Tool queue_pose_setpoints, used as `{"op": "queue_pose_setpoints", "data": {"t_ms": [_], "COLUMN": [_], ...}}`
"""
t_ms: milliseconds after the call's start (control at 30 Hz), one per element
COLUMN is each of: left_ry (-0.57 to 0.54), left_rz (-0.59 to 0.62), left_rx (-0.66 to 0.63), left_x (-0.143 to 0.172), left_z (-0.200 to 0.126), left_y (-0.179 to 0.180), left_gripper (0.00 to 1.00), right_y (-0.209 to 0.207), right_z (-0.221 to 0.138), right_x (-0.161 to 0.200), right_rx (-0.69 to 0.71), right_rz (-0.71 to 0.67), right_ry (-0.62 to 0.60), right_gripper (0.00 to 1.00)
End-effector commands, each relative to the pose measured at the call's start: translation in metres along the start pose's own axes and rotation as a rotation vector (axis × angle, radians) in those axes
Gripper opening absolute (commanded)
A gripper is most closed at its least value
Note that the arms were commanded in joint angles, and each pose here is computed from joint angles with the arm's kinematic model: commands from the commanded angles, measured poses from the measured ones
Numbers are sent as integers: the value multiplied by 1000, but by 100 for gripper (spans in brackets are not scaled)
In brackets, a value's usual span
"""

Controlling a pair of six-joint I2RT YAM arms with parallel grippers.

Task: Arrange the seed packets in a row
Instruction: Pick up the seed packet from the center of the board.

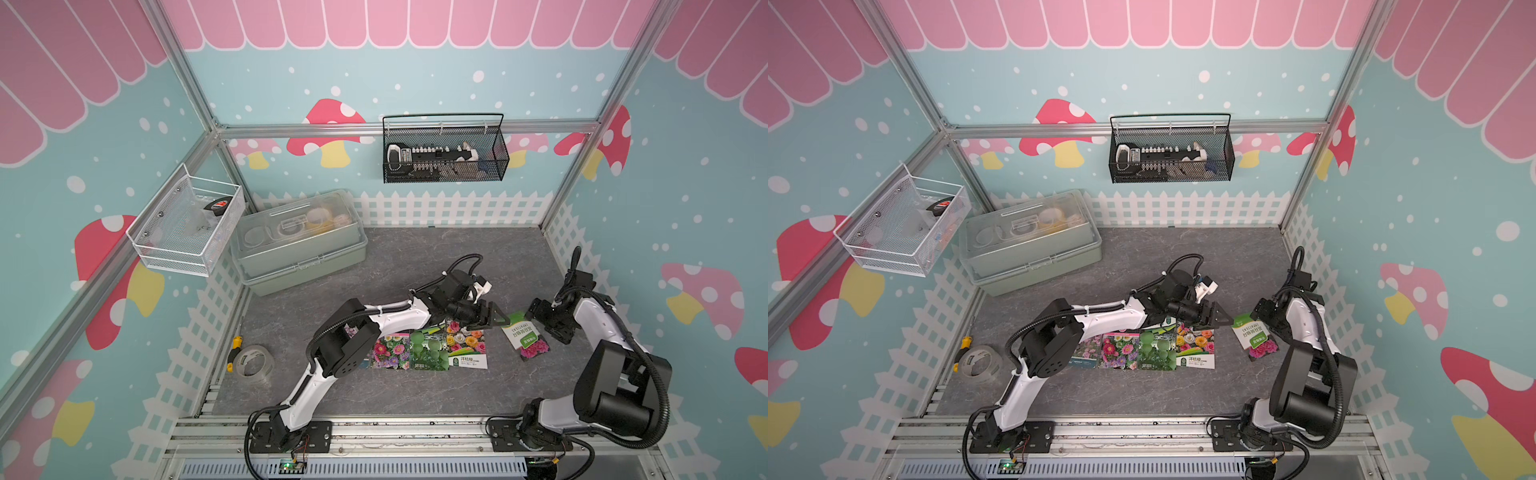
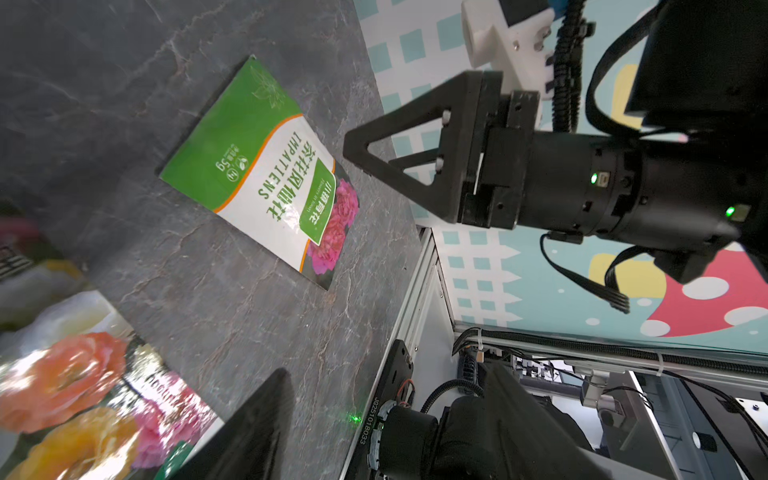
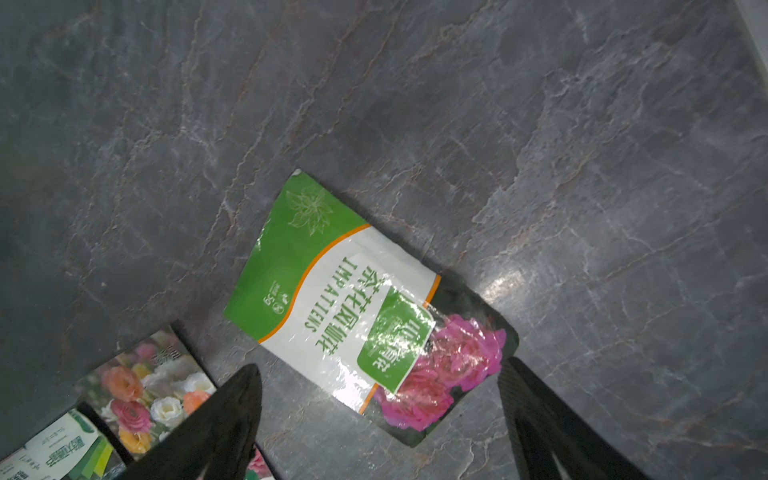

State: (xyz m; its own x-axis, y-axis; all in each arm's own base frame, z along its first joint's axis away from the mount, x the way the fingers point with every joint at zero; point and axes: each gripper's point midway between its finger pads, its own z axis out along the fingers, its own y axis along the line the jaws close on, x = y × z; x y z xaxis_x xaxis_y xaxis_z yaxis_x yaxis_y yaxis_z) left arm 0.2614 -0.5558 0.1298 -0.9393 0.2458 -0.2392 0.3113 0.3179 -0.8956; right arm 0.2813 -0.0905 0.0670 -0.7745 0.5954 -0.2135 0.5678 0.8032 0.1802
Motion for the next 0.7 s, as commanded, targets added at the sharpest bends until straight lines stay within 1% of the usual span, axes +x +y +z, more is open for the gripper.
{"op": "queue_pose_setpoints", "data": {"t_ms": [0,100,167,267,400,600,667], "left_ry": [52,62,69,83,99,117,120], "left_rz": [-48,-55,-61,-75,-93,-93,-99], "left_rx": [-26,-22,-17,-50,-81,-150,-164], "left_x": [9,7,5,7,12,20,22], "left_z": [16,28,36,45,52,52,51], "left_y": [8,9,9,17,26,39,43], "left_gripper": [73,73,73,72,72,73,73], "right_y": [3,5,6,4,10,20,21], "right_z": [12,19,26,33,37,39,31], "right_x": [-7,-9,-6,1,10,51,58], "right_rx": [-18,-30,-42,-45,-88,-195,-211], "right_rz": [-22,-12,-7,1,19,79,83], "right_ry": [0,5,28,41,78,133,119], "right_gripper": [88,88,88,88,87,87,87]}}
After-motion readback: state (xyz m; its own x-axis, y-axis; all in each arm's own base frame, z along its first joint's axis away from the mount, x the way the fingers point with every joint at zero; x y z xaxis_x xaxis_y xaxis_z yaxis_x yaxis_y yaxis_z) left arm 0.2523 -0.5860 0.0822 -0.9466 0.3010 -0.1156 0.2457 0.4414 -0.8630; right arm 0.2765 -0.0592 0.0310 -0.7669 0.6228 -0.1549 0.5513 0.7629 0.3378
